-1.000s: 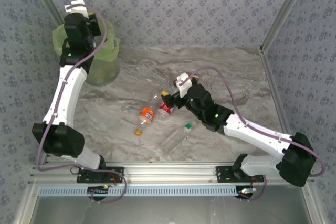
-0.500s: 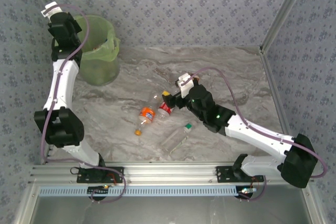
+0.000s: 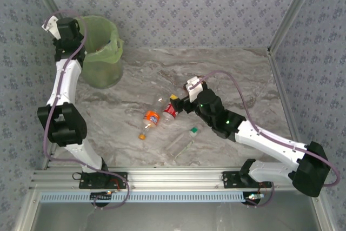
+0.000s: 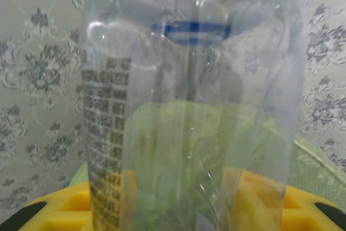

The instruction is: Put the plastic bottles in the bin

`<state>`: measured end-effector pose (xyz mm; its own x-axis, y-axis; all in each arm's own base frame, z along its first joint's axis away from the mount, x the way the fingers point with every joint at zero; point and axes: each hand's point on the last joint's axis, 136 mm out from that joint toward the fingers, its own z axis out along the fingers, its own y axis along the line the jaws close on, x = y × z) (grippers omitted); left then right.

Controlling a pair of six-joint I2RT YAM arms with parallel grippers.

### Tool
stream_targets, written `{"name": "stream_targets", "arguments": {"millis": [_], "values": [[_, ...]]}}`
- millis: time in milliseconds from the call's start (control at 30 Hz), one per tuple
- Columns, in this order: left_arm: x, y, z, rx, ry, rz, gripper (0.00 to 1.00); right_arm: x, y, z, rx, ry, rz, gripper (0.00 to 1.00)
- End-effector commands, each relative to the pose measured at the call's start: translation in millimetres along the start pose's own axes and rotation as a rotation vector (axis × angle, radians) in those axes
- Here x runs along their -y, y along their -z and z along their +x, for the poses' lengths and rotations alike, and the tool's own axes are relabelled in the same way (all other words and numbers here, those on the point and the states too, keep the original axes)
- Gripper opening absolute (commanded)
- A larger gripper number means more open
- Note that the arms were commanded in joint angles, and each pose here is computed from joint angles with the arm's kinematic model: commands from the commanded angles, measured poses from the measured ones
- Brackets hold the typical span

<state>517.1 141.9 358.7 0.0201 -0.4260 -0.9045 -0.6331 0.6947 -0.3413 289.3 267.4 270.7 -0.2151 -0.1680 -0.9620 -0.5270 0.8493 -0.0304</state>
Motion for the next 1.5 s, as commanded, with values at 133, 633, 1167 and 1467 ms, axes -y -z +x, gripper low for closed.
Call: {"name": "stream_targets", "arguments": {"millis": [133, 633, 1167, 1467], "values": [[-2.3, -4.2, 17.4, -0.088, 0.068, -0.026, 0.46, -0.8, 1.7, -2.0, 0.009, -0.019, 0.005, 0.98], [4.9, -4.5, 25.9, -0.195, 0.106, -0.042, 0.84, -0.7, 1.7, 0.8, 0.0, -0.018, 0.008, 0.98], [51.0, 27.8, 1.9, -0.194, 0.009, 0.148, 0.99, 1.6, -7.3, 3.3, -0.017, -0.019, 0.036, 0.98], [78.6, 75.0, 2.4, -0.189, -0.063, 0.301, 0.99, 40.3, -11.9, 31.2, -0.098, -0.17, 0.206, 0.99]]}}
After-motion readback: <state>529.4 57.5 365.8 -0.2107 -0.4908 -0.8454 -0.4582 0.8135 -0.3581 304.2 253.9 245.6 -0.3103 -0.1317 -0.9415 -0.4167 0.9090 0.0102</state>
